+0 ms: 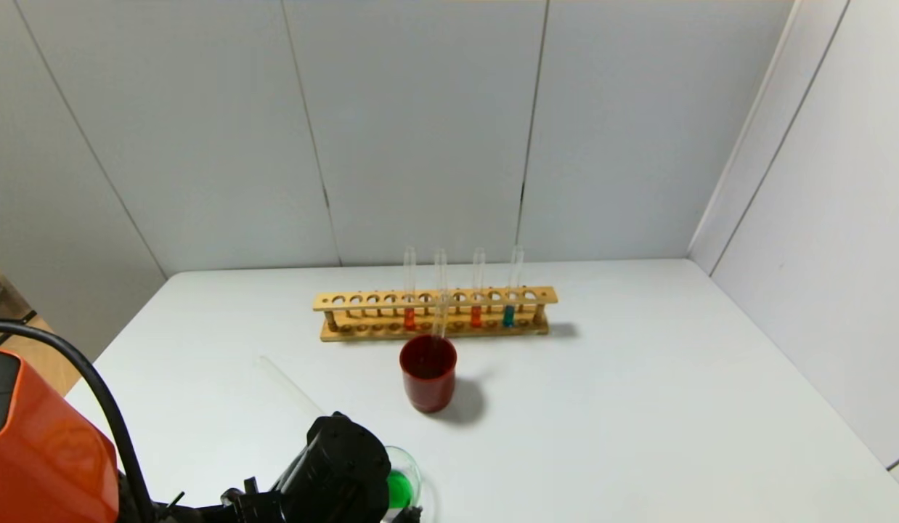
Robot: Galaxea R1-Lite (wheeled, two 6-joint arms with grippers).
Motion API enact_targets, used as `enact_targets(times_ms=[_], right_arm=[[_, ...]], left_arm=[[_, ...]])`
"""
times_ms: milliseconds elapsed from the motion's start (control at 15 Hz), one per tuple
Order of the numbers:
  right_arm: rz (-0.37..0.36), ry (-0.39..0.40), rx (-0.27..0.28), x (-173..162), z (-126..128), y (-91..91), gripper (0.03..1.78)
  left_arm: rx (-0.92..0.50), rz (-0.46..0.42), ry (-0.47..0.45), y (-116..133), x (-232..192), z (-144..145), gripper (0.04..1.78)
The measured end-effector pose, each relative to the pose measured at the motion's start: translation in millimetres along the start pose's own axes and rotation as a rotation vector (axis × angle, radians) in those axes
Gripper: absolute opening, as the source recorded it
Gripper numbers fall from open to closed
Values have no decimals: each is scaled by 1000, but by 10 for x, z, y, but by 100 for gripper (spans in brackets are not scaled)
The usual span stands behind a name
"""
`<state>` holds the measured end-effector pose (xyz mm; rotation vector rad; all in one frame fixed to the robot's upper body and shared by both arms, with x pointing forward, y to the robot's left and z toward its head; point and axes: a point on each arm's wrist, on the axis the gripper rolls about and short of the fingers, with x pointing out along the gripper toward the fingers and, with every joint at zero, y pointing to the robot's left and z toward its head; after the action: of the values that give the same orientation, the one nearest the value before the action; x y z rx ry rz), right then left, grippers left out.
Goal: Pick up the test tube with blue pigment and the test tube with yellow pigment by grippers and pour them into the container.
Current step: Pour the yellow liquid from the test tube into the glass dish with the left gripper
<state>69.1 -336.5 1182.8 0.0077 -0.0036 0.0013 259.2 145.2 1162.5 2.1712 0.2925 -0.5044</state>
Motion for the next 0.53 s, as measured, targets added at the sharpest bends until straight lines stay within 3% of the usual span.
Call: enact_targets(times_ms=[533], right_arm=[[0, 0, 0, 0, 0, 0, 175]], left_arm=[[68, 5, 36, 11, -24, 59, 33]])
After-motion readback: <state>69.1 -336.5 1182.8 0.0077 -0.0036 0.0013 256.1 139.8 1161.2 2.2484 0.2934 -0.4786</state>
